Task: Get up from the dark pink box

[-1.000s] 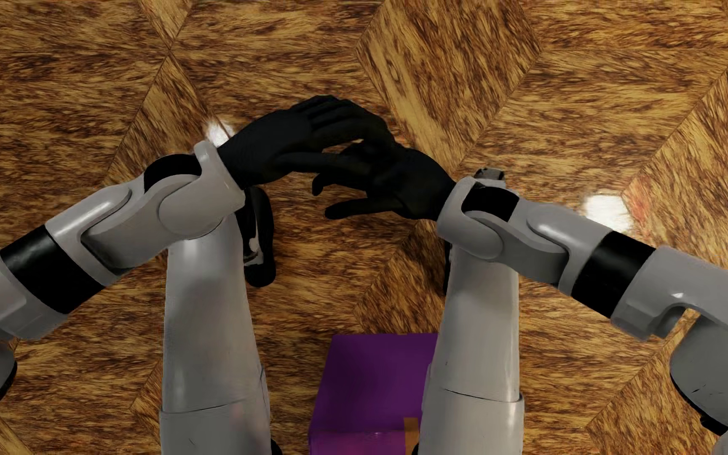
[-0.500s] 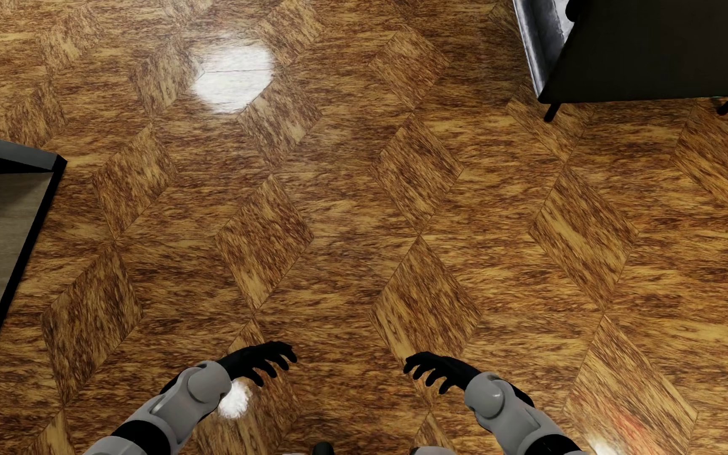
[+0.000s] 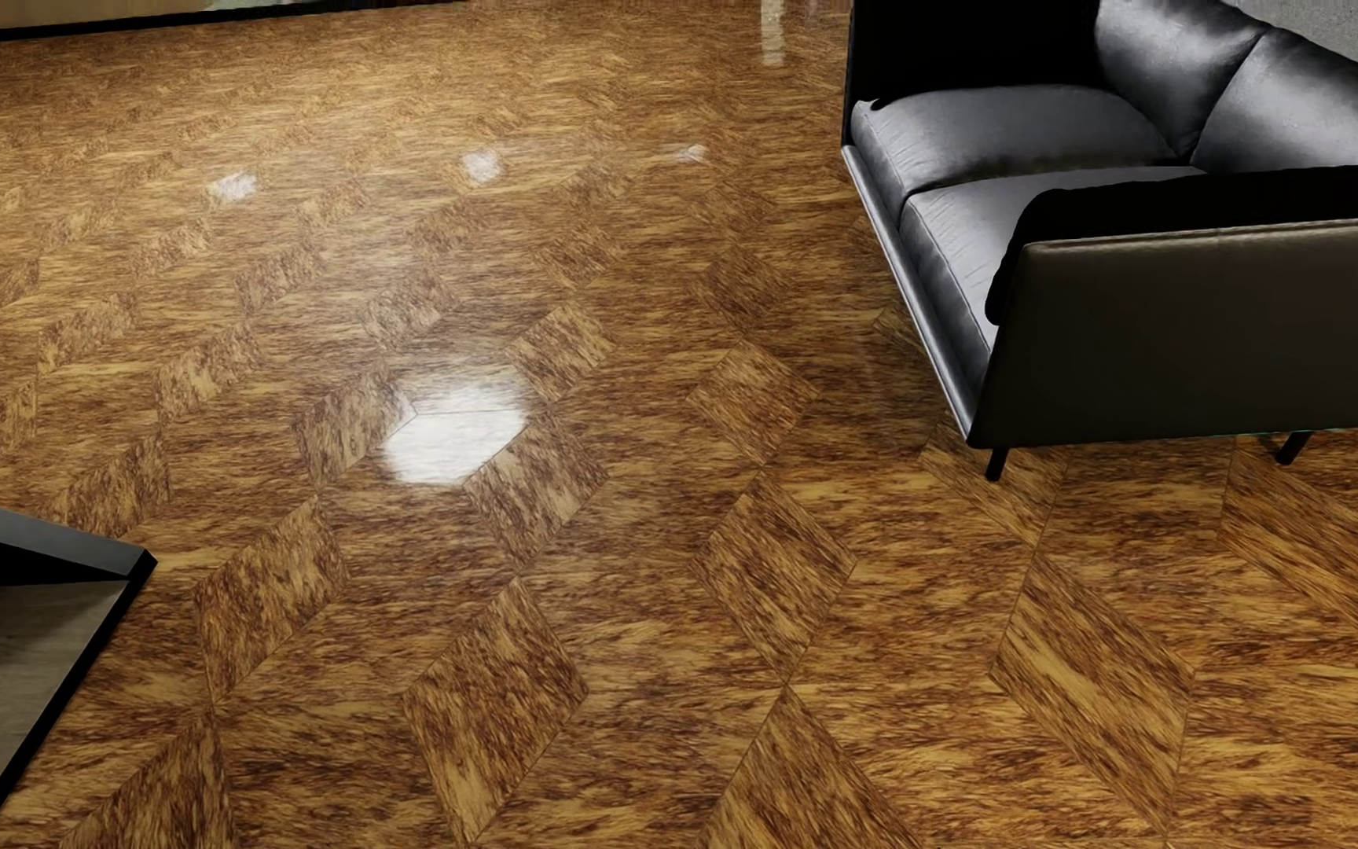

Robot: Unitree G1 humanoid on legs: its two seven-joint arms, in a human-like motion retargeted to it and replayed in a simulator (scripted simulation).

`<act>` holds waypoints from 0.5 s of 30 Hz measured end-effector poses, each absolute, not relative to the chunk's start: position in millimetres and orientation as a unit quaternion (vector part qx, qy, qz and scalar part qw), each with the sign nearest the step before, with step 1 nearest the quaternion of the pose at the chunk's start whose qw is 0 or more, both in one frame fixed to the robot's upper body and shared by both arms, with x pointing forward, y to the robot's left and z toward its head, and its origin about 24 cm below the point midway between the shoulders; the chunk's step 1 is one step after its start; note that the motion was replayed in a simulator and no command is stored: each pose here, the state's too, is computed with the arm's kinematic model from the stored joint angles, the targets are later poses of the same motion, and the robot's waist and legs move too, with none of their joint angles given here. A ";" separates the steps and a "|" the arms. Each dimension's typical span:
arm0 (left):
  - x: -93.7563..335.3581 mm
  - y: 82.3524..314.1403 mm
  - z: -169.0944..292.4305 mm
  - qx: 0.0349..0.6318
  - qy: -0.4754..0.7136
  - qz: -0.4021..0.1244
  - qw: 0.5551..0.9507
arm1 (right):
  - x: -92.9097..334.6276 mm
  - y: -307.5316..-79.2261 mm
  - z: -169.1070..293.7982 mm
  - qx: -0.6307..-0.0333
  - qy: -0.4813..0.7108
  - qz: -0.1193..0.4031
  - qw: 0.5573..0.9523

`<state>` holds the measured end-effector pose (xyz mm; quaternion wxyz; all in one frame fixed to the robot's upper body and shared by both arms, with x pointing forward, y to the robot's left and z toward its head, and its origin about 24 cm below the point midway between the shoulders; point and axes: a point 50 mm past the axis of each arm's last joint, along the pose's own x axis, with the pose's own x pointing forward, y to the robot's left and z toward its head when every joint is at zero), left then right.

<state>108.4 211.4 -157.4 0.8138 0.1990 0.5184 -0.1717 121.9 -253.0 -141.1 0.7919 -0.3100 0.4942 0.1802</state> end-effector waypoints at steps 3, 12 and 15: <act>106.5 199.4 -158.8 0.184 0.513 -0.183 0.818 | 120.6 -247.7 -142.8 -0.304 0.494 0.182 0.794; 115.3 214.0 -155.1 0.203 0.511 -0.161 0.820 | 123.2 -225.6 -145.2 -0.285 0.476 0.213 0.805; 115.2 215.0 -155.4 0.205 0.514 -0.155 0.818 | 122.4 -227.2 -146.6 -0.290 0.483 0.210 0.799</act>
